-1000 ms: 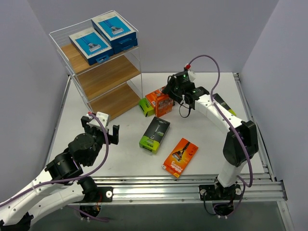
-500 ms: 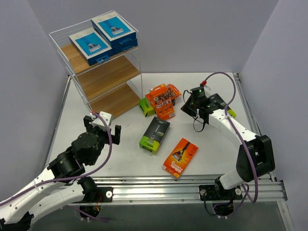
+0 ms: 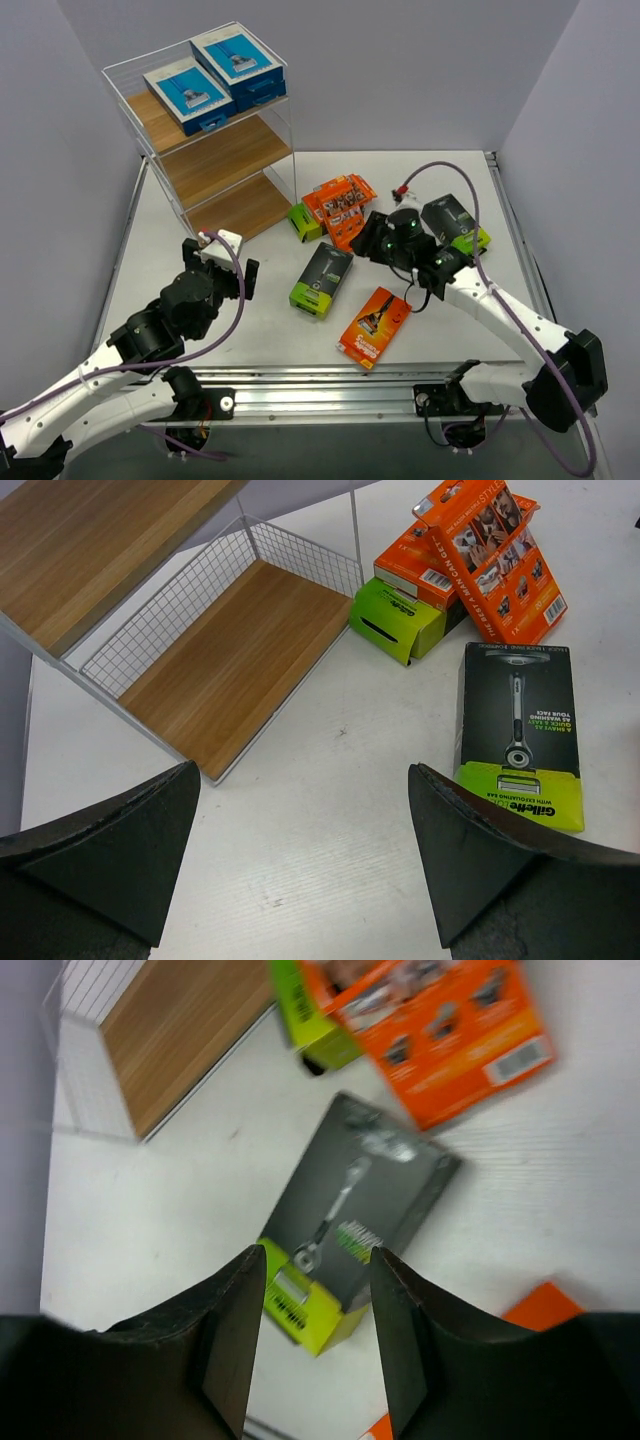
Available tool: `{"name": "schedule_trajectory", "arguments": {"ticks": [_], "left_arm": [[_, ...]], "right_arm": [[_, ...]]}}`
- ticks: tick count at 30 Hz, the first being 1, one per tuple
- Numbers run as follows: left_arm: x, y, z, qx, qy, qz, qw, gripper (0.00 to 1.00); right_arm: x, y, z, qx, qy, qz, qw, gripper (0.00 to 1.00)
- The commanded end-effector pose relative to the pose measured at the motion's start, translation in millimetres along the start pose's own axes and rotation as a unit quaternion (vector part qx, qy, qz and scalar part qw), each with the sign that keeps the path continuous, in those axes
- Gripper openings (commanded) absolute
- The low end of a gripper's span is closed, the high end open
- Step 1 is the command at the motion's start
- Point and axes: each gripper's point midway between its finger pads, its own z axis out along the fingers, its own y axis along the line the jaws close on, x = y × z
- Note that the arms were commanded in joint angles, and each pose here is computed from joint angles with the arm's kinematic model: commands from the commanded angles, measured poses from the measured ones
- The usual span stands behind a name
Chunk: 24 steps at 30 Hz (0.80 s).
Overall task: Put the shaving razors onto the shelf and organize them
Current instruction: Grab a shaving razor with the right arm
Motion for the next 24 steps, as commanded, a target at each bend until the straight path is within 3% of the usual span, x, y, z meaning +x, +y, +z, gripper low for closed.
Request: {"name": "schedule_trajectory", "arguments": {"ticks": [1, 5, 9, 15, 17, 24], "left_arm": [[-10, 7, 0, -0.016, -0.016, -0.009, 1.000, 0.94], [-14, 19, -4, -0.041, -0.024, -0.017, 0.999, 0.94], [-19, 36, -12, -0.075, -0.041, -0.033, 0.996, 0.94], [-22, 49, -20, -0.094, -0.058, -0.051, 0.993, 0.94], [-23, 49, -21, -0.094, -0.059, -0.051, 0.993, 0.94], [-21, 48, -19, -0.093, -0.055, -0.048, 0.993, 0.94]], "right_arm": [[11, 35, -17, -0.050, -0.020, -0.076, 0.996, 0.42], [37, 61, -25, -0.082, -0.025, -0.140, 0.986, 0.32], [91, 79, -25, -0.093, 0.010, -0.230, 0.969, 0.19], [142, 80, -4, -0.065, 0.058, -0.316, 0.945, 0.18], [165, 74, 1, -0.045, 0.082, -0.364, 0.927, 0.15], [189, 69, 16, 0.007, 0.075, -0.437, 0.897, 0.12]]}}
